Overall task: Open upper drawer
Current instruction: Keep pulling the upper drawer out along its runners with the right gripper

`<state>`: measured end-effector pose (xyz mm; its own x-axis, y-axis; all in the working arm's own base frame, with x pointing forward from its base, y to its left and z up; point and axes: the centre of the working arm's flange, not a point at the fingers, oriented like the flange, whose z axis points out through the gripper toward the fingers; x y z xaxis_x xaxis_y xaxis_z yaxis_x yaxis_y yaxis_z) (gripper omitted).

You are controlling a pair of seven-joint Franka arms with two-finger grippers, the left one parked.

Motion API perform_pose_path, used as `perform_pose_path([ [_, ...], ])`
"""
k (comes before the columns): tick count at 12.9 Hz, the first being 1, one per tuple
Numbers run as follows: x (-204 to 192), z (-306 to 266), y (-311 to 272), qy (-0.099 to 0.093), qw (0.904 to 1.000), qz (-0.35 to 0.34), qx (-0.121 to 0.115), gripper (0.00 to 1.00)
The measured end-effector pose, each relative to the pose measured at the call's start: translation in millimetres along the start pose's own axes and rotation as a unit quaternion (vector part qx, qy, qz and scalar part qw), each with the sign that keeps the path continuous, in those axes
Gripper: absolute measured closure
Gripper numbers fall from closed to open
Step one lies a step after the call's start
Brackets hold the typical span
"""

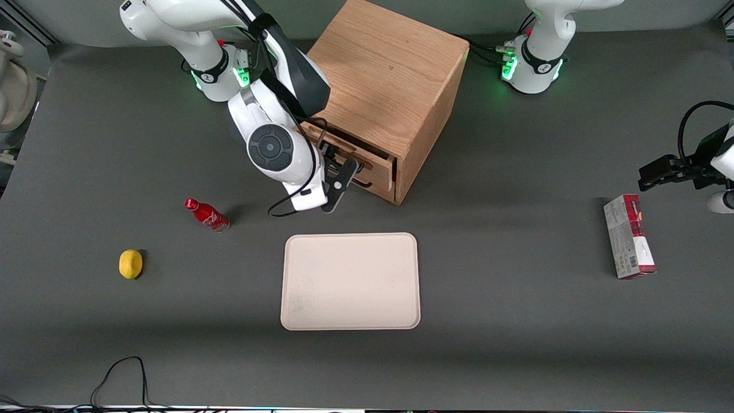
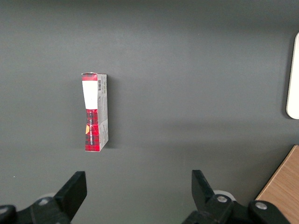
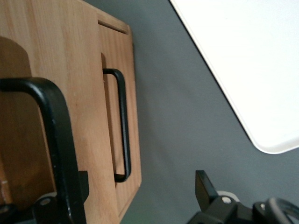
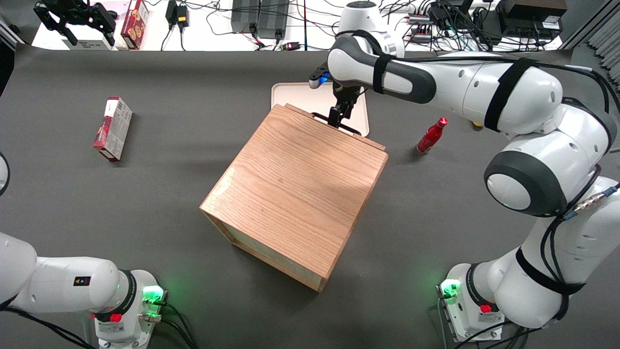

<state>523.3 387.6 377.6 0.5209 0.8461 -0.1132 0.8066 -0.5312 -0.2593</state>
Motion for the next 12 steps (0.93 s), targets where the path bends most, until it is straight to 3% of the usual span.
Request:
perform_pose_path([
  [5, -10, -31, 37, 0.028, 0.9992, 0.021, -0.021, 0.0],
  [12, -10, -27, 61, 0.034, 0.9985, 0.022, -0.038, 0.0],
])
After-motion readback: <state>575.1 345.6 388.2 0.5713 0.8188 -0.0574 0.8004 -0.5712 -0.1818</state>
